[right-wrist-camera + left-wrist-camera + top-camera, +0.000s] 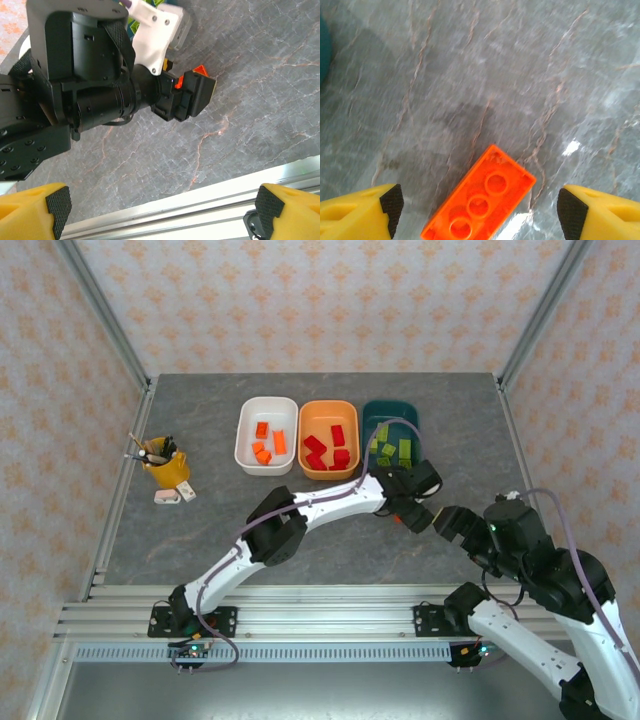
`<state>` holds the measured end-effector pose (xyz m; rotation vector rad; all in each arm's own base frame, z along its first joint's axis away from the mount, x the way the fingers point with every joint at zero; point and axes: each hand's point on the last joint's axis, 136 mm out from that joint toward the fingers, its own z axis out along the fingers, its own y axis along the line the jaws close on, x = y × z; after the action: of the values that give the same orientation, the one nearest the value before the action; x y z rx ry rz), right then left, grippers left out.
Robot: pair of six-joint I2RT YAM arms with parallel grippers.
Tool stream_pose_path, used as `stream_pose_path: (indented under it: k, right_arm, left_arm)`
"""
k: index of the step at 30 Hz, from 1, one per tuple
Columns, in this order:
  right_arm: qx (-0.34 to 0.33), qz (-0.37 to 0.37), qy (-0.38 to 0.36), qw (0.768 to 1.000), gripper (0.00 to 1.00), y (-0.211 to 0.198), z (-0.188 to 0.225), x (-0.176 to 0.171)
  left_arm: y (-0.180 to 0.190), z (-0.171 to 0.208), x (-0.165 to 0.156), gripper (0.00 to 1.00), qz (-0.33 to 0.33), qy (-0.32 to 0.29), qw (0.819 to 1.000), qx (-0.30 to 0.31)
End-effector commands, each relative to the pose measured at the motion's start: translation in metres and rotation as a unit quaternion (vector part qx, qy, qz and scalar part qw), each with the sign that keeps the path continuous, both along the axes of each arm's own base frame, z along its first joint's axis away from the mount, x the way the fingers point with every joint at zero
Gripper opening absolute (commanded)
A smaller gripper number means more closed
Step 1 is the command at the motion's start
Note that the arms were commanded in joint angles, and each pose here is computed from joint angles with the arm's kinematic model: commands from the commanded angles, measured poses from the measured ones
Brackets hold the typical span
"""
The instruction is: Sort the legos into containers by color
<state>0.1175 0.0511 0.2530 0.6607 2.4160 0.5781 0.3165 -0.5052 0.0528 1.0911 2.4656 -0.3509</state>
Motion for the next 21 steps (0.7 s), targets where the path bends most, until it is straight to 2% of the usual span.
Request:
stream_pose_path:
  k: [1, 12, 21]
  right_arm:
    - [0.002, -0.009, 0.005, 1.0, 0.96, -0.005, -0.001, -0.006]
    - [0.008, -0.013, -0.001, 1.0, 0.96, -0.002, -0.001, -0.001]
    - [0.011, -0.014, -0.008, 1.0, 0.96, -0.002, 0.003, 0.001]
  left_arm:
    - [-0.002, -0.008, -0.009, 0.83, -0.04, 0.014, 0.999, 0.019]
    - [0.011, -0.036, -0.027, 0.78, -0.043, 0.056, 0.997, 0.043]
    - [0.031, -0.045, -0.019, 0.57, -0.003, 0.032, 0.996, 0.086]
